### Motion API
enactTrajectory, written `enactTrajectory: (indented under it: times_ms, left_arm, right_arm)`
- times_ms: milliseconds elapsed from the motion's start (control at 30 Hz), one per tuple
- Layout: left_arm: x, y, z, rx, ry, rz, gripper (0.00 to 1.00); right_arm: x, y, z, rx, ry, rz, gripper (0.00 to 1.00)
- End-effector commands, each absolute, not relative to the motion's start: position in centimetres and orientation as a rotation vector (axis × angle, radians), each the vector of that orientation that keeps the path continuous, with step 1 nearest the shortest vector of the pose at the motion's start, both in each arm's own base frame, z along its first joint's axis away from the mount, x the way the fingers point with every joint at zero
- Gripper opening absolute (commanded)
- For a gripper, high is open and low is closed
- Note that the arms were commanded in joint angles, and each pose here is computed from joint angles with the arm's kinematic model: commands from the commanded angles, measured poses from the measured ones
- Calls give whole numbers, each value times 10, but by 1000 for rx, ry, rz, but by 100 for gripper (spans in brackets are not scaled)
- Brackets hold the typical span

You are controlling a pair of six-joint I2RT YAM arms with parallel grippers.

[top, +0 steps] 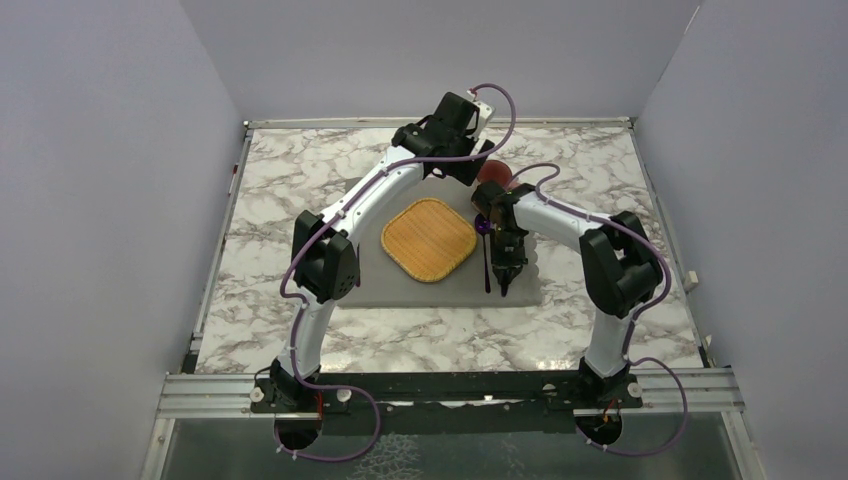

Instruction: Set the dinner table for one person

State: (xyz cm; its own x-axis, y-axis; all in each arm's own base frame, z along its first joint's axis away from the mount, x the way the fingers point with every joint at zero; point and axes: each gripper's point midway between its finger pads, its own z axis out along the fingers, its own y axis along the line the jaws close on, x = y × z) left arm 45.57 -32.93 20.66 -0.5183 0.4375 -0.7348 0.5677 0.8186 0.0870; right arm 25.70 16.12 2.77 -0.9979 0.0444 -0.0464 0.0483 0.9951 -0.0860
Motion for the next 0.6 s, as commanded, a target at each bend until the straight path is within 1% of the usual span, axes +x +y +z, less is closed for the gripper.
enactTrajectory:
  times_ms: [0, 467, 533, 567]
  left_arm:
    - [460, -336, 220, 715, 2167, -259, 90]
    - [460, -338, 217, 721, 2170, -263, 90]
    - [460, -337, 217, 722, 2172, -262, 90]
    - [460, -337, 217, 722, 2170, -262, 90]
  right_arm:
    - [262, 152, 42, 87, 3018, -202, 1]
    - [263, 155, 30, 60, 3029, -213, 1]
    - [263, 156, 28, 55, 3038, -207, 2]
    - [262, 156, 27, 52, 3044, -208, 5]
